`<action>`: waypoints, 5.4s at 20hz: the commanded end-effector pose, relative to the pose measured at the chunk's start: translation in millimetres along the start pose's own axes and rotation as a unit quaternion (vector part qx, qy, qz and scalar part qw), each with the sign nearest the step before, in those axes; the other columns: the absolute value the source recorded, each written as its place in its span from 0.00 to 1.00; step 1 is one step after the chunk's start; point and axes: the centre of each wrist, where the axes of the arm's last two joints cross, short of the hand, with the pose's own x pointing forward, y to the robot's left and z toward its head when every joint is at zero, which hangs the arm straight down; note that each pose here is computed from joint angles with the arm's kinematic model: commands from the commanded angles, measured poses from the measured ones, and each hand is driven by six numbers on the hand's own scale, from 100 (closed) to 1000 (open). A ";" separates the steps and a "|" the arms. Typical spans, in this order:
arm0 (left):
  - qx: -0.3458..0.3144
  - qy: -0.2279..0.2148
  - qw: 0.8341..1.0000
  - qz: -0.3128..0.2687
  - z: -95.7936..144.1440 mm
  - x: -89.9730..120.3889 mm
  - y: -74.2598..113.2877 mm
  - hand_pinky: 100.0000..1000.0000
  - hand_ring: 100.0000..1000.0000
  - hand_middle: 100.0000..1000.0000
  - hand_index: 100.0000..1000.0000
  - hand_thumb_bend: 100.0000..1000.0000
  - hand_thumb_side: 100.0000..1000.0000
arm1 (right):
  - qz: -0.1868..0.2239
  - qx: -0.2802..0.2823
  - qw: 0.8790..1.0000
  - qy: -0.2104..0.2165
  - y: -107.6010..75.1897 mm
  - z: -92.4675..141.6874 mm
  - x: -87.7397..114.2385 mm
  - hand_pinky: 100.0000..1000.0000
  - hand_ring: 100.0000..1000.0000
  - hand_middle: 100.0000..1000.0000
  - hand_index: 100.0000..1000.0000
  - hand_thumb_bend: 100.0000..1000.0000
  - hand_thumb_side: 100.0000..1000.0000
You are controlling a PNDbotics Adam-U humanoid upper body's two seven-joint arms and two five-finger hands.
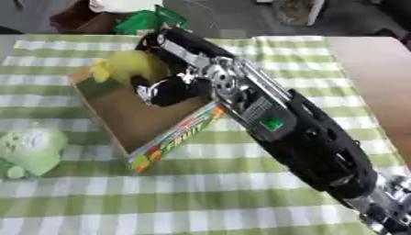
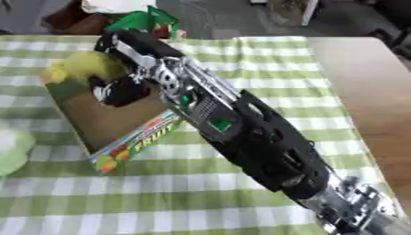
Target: Pick up objects on the table and place them in the box.
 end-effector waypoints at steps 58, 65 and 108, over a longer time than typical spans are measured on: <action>-0.096 -0.060 0.962 -0.250 -59.2 40.6 56.3 0.39 0.62 0.60 0.78 0.00 0.60 | -0.103 -0.276 0.954 -0.060 -64.6 108.7 -95.4 0.79 0.79 0.67 0.92 0.00 0.39; -0.217 -0.035 0.910 -0.351 -79.6 41.3 72.5 0.54 0.74 0.74 0.91 0.05 0.82 | -0.145 -0.305 0.940 -0.053 -47.5 126.4 -121.0 0.78 0.78 0.65 0.91 0.00 0.38; -0.675 0.073 0.513 -0.525 -110.0 -51.8 46.7 0.84 0.89 0.92 1.00 0.65 1.00 | -0.261 -0.380 0.887 -0.031 -10.7 119.6 -115.2 0.79 0.78 0.64 0.88 0.00 0.37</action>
